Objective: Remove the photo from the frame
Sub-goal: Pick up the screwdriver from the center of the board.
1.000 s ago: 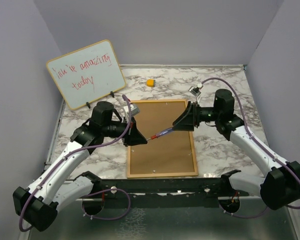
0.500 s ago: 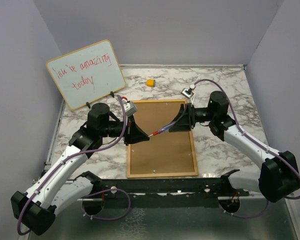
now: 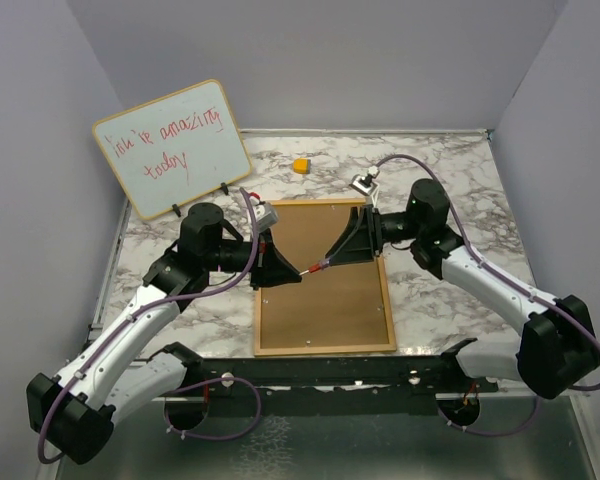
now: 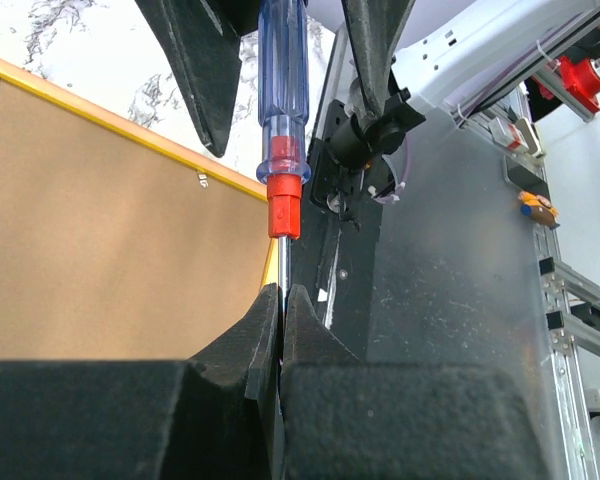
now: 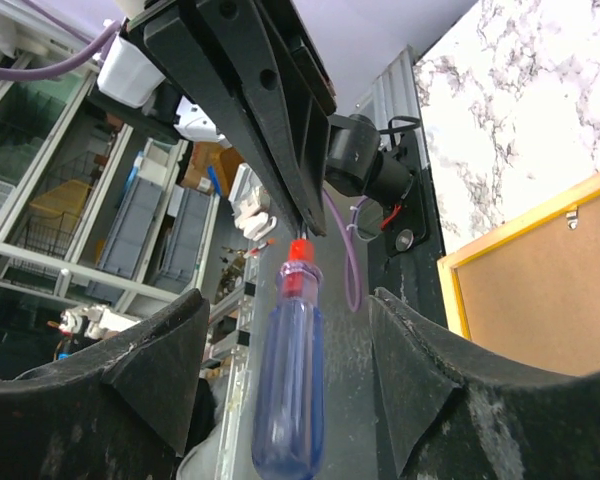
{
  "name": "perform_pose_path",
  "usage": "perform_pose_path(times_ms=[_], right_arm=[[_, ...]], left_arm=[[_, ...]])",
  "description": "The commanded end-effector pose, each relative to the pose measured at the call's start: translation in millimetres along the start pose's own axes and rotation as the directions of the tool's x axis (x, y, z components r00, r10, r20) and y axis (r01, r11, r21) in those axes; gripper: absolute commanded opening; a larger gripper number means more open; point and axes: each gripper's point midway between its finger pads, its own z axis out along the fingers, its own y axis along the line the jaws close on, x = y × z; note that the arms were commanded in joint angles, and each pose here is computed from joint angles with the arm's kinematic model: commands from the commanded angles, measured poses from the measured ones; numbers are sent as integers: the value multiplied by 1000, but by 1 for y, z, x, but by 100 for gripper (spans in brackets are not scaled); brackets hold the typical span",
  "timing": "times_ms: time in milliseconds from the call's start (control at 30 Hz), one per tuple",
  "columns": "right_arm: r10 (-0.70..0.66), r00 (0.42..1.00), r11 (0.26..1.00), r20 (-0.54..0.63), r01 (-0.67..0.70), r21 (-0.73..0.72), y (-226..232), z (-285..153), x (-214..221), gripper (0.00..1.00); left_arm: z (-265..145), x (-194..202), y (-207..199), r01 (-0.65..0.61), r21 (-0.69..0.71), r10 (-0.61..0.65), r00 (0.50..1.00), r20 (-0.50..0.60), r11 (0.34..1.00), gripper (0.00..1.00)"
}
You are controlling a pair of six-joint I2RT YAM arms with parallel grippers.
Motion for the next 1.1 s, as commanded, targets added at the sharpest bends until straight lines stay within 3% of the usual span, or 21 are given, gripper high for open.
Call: perform_pose_path(times_ms=[0, 133, 800, 1067], right_arm=[[-23, 999, 1000, -25, 22, -17, 5, 9, -3, 65], [-33, 999, 999, -27, 32, -19, 8, 11, -2, 54], [-24, 999, 999, -22, 25, 31, 0, 9, 3, 45], [-20, 1000, 999, -23, 21, 27, 1, 9, 3, 34]], left_arm=[[2, -3, -6, -16, 44, 16, 1000, 0, 999, 0], [2, -5, -4, -18, 29, 18, 1000, 8, 999, 0], [3, -1, -1, 10, 21, -9, 1000, -11, 1000, 0], [2, -1, 2, 5, -3, -5, 1000, -9, 1000, 0]])
